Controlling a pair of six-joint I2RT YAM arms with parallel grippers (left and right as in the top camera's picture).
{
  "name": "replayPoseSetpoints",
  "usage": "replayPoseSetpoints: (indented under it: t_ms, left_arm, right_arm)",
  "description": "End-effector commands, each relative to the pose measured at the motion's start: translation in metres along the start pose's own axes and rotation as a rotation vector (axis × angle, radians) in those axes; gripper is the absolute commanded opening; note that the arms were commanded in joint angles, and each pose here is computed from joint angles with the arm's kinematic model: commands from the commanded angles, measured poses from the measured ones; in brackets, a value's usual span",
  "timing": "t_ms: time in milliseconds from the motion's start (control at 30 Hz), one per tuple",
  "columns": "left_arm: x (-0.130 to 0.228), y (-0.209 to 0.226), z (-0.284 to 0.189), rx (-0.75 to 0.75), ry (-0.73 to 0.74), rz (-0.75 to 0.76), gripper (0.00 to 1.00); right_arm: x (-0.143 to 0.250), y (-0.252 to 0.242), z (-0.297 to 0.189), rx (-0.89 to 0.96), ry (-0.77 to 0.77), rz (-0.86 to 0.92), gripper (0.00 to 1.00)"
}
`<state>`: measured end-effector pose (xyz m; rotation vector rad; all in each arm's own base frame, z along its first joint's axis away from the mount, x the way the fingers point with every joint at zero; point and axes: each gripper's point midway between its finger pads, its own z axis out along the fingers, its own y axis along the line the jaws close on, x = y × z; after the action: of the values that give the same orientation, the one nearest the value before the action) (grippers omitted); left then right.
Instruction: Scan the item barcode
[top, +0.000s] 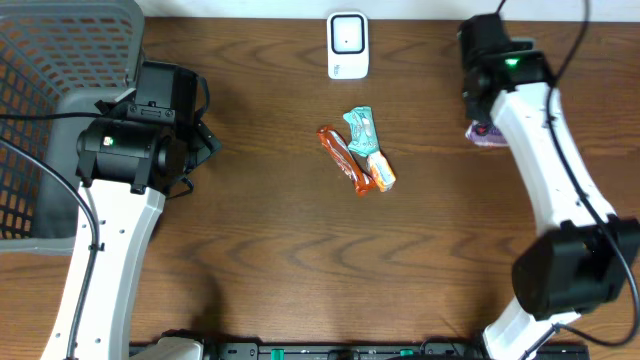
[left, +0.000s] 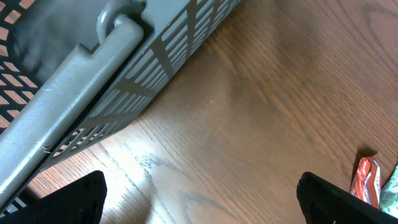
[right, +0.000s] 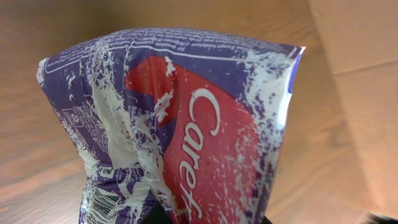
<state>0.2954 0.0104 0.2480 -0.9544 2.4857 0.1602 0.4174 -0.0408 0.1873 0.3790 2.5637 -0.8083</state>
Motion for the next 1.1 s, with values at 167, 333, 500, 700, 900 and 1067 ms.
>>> replayPoseSetpoints:
  t_ms: [167, 333, 500, 700, 900, 1067]
  left_arm:
    - [-0.004, 0.004, -0.003, -0.009, -0.022, -0.012, 0.98]
    - [-0.004, 0.004, -0.003, -0.009, -0.022, -0.012, 0.98]
    - [-0.004, 0.004, -0.003, -0.009, -0.022, -0.012, 0.98]
    - [-0.004, 0.004, -0.003, -0.009, -0.022, -0.012, 0.98]
    - [-0.004, 0.004, -0.003, -0.009, -0.022, -0.012, 0.98]
    - [-0.004, 0.004, -0.003, -0.009, -0.022, -0.012, 0.98]
  right_arm:
    - [0.034, 0.046, 0.026, 0.150, 0.030, -0.167, 0.19]
    - [0.054, 0.094, 0.015, 0.093, 0.024, -0.278, 0.38]
    - [0.080, 0.152, -0.009, -0.098, 0.045, -0.339, 0.59]
    - [0.099, 0.215, -0.055, -0.408, 0.071, -0.443, 0.63]
    - [0.069, 0.209, -0.091, -0.500, 0.064, -0.413, 0.66]
    - [0.035, 0.168, -0.109, -0.532, 0.079, -0.412, 0.77]
